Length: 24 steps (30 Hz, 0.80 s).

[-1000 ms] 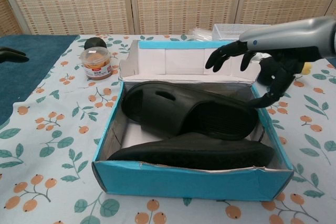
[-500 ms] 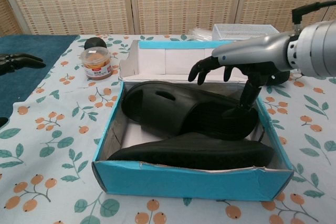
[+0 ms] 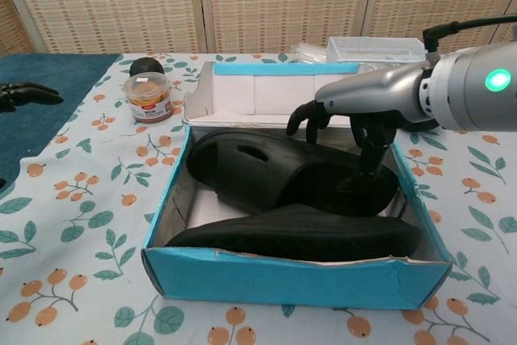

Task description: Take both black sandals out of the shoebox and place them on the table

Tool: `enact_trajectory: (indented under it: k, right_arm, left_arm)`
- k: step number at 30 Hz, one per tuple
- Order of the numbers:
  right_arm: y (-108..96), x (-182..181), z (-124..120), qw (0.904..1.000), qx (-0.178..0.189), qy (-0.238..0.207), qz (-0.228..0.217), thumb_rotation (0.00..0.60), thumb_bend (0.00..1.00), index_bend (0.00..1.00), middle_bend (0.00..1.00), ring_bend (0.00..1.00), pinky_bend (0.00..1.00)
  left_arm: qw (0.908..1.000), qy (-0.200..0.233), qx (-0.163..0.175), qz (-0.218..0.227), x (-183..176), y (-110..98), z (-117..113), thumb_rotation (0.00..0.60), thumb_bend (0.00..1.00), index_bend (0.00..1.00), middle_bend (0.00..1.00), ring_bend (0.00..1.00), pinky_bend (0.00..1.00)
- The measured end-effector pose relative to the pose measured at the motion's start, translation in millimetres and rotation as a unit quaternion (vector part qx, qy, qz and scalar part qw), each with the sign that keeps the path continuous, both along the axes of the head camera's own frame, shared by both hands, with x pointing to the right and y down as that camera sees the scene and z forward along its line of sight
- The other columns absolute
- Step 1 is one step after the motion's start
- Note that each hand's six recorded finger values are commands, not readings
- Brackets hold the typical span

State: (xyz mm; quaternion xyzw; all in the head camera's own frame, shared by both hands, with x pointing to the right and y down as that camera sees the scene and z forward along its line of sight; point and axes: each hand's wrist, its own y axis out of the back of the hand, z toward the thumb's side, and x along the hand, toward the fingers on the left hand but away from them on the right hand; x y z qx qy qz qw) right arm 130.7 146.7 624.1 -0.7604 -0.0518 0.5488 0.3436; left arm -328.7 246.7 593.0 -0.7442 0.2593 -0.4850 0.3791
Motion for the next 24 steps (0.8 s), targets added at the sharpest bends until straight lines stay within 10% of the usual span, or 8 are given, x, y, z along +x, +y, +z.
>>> enact_trajectory:
  k: [24]
  right_arm:
    - [1.8,-17.8,15.6,0.9994,-0.003,0.011,0.032,0.55,0.19,0.25,0.36,0.29,0.56]
  left_arm:
    - [1.0,-0.005,0.0,-0.004,-6.8,-1.0,0.3,0.6,0.45,0.0,0.0,0.0,0.14]
